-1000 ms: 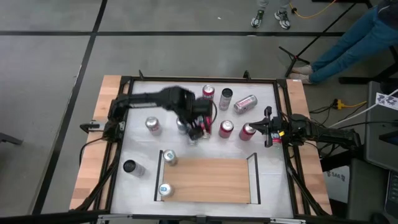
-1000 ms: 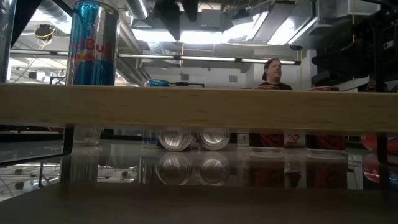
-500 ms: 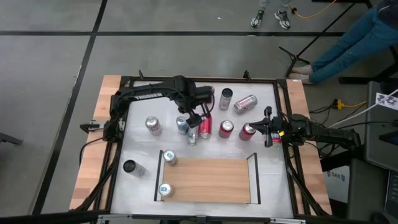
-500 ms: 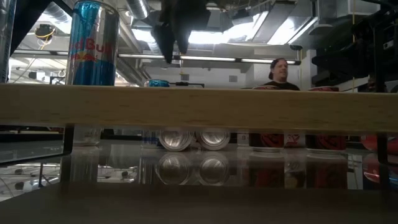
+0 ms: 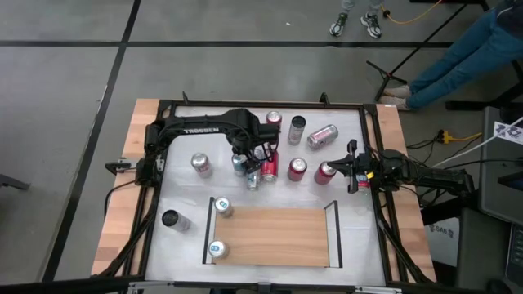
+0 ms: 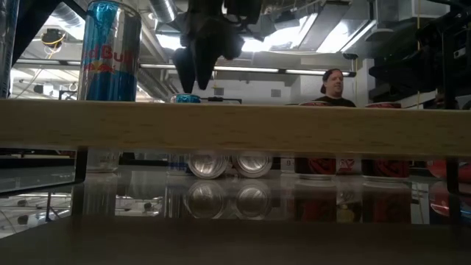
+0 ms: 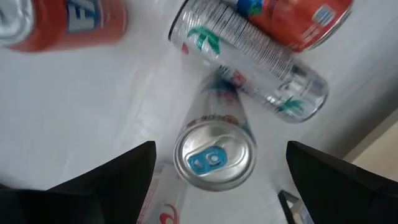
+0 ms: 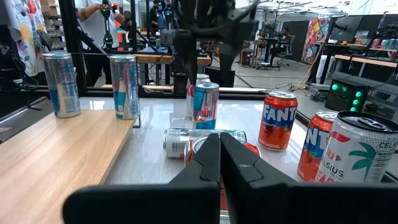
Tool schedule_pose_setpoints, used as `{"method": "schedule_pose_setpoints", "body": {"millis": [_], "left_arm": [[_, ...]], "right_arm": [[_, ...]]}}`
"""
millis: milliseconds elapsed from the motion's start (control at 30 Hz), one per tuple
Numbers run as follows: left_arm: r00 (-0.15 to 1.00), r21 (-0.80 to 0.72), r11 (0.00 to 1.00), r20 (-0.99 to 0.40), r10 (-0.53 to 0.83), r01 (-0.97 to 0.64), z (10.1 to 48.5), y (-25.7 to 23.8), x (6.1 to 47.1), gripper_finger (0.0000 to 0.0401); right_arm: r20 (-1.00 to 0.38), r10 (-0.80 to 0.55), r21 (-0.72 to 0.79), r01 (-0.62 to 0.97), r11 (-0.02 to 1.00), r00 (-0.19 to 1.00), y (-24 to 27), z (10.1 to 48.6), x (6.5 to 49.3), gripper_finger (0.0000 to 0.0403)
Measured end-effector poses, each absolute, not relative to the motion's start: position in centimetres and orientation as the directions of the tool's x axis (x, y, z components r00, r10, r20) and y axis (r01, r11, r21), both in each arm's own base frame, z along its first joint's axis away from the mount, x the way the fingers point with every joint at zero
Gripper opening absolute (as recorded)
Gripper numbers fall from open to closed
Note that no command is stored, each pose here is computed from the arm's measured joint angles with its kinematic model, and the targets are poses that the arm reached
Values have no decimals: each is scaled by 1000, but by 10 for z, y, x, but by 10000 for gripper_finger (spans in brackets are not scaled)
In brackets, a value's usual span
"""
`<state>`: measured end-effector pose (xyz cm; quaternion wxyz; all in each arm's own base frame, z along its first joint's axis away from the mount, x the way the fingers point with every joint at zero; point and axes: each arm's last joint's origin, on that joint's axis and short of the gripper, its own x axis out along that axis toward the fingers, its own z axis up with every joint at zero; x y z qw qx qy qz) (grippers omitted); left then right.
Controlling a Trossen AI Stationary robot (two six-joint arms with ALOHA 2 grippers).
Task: Place canned beverage on shelf
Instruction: Put the blue soda can on the shelf aligned with the other blue soda can
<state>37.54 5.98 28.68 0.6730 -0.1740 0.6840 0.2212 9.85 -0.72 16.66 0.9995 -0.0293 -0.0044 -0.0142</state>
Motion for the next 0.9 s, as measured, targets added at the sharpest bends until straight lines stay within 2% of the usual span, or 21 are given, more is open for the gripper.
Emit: {"method": "schedule_pose_setpoints", "body": {"millis": [367,700,900], "left_arm": [[-47,74,824,-997,58,-562,264,60,377,351],[-91,121,736,-993,81,-666,250,57,373,351],[-89,136,746,-991,102,-652,250,54,374,351]], "right_arm": [[10,-28,-58,28,998,1000,-7,167,98,1],[10,-28,-58,29,998,1000,-7,167,98,1],[10,-28,-59,29,998,1000,-7,167,98,1]]}}
